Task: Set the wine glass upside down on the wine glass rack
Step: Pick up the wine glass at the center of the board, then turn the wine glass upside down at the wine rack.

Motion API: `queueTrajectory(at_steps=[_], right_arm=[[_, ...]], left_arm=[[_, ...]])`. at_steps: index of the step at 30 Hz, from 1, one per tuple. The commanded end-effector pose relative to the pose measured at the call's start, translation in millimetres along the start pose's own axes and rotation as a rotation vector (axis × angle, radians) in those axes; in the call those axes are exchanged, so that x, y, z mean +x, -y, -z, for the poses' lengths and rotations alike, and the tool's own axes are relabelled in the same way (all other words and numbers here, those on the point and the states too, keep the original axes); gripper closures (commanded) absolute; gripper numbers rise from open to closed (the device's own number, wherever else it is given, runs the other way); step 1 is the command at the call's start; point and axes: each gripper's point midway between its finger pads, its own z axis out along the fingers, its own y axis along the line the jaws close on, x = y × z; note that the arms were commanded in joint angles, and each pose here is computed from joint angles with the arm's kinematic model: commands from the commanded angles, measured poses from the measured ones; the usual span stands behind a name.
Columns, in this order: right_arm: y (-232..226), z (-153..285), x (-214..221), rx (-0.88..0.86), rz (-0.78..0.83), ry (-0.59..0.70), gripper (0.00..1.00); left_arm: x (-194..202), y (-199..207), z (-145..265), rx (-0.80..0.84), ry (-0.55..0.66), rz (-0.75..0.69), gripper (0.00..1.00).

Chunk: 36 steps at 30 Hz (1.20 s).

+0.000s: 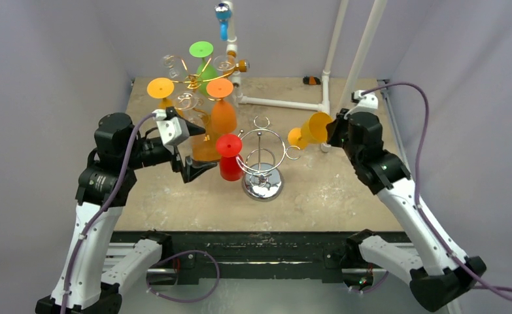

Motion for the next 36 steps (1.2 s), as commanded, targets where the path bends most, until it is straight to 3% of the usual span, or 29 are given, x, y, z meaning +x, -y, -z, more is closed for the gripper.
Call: queueTrajectory(at_steps=[1,7,12,19,30,33,36], right_arm=[[9,53,-45,-0.010,-0.016,0.109,1.00],[2,125,-99,-0.128,-0.050,0.244,1.00],[-34,172,-143,-0.356,-0.087,0.348,1.00],[-82,173,-167,-0.570,-0.130,0.375,1.00],[-116,163,-166,-0.729,-0.177,0.340,1.00],[-118,163,-162,-0.745,-0.184,0.330,1.00],[-120,167,-162,-0.769,-0.191,0.331,1.00]], left_arm=[[-36,-3,-8,0.037,0.116,0.064,0.00],[-56,-12,-21,0.077,0.196,0.170,0.00],[-76,-19,-38,0.101,0.236,0.244,0.00],[-88,-17,-89,0.134,0.204,0.278,0.00],[-86,-27,-123,0.163,0.203,0.406,0.00],[-86,-30,-128,0.164,0.206,0.416,0.08],[-85,-33,-130,0.155,0.205,0.420,0.28]])
